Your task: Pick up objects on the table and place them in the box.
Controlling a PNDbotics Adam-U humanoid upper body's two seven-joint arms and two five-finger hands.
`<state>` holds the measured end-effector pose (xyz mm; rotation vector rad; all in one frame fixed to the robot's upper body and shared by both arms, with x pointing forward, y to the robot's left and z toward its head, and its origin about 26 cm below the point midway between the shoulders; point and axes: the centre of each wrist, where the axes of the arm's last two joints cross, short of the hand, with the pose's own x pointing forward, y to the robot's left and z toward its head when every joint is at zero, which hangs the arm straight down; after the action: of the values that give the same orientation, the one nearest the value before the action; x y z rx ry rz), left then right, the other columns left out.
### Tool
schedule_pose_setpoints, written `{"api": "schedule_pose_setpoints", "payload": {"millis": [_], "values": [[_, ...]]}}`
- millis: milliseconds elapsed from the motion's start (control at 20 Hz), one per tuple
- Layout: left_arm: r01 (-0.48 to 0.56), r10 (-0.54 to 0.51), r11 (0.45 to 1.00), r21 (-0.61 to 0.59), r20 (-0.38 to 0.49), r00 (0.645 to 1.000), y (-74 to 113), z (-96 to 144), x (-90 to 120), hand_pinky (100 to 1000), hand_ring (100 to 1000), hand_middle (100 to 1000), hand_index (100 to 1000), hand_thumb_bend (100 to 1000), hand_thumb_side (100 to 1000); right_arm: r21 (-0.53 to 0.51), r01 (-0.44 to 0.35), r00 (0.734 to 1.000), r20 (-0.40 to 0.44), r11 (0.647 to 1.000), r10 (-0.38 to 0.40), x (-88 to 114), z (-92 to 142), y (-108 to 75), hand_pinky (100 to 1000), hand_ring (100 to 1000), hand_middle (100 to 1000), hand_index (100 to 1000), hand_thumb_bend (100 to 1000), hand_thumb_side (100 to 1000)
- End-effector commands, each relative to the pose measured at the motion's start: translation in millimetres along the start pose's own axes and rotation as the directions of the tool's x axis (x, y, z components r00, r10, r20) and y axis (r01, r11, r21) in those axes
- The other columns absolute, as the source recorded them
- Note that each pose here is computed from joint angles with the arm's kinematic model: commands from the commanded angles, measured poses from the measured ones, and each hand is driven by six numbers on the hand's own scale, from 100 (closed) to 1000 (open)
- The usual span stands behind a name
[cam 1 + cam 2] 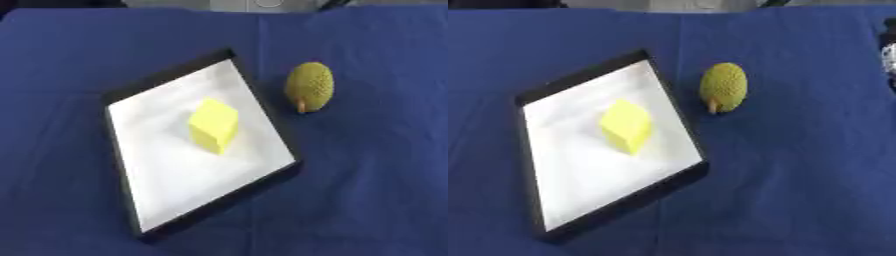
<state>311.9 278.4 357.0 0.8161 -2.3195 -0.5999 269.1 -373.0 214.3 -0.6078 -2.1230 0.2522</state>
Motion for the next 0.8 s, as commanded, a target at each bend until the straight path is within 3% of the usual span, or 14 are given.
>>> {"api": "schedule_pose_setpoints", "payload": {"millis": [50, 150, 250, 350, 400, 500, 600, 800], "values": [[-0.02, 0.028, 0.99, 0.138, -0.06, 0.998, 16.9, 12.4, -11.4, 720, 759, 777, 878, 284, 369, 0.05, -0.089, 0.994, 0.076, 0.995, 0.085, 14.3, -7.7, -11.1, 996, 821, 800, 902, 100, 445], [-0.06, 0.089, 0.976, 0.21, -0.132, 0.987, 10.9, 28.7, -27.5, 710, 754, 773, 871, 272, 382, 0.095, -0.154, 0.984, 0.111, 0.984, 0.143, 19.2, -11.9, -15.7, 992, 839, 818, 907, 100, 423], [-0.092, 0.148, 0.955, 0.284, -0.184, 0.972, 2.9, 45.4, -40.1, 703, 747, 766, 865, 261, 401, 0.152, -0.244, 0.963, 0.159, 0.958, 0.22, 25.6, -17.5, -20.5, 983, 863, 843, 920, 100, 324], [-0.115, 0.199, 0.935, 0.336, -0.23, 0.953, -6.3, 61.9, -50.7, 701, 745, 762, 862, 256, 409, 0.225, -0.368, 0.921, 0.221, 0.902, 0.32, 33.1, -23.4, -25.6, 978, 872, 852, 922, 100, 278], [-0.123, 0.22, 0.93, 0.347, -0.256, 0.941, -11.1, 69.7, -55.8, 697, 741, 757, 858, 245, 429, 0.263, -0.437, 0.891, 0.255, 0.86, 0.375, 37.4, -26.6, -28.3, 962, 890, 864, 922, 100, 208], [-0.138, 0.253, 0.923, 0.359, -0.296, 0.921, -18.0, 82.0, -63.0, 695, 740, 756, 859, 242, 442, 0.323, -0.565, 0.819, 0.327, 0.759, 0.471, 45.9, -32.9, -32.3, 952, 898, 868, 920, 100, 198], [-0.152, 0.277, 0.918, 0.367, -0.318, 0.907, -22.8, 89.5, -67.1, 694, 739, 754, 858, 238, 454, 0.36, -0.643, 0.762, 0.382, 0.676, 0.523, 53.2, -38.4, -34.4, 948, 902, 869, 920, 100, 202], [-0.182, 0.314, 0.912, 0.366, -0.342, 0.886, -30.6, 96.6, -71.0, 692, 738, 753, 858, 232, 471, 0.422, -0.711, 0.703, 0.433, 0.562, 0.564, 62.5, -45.0, -33.9, 943, 906, 870, 919, 100, 225]]}}
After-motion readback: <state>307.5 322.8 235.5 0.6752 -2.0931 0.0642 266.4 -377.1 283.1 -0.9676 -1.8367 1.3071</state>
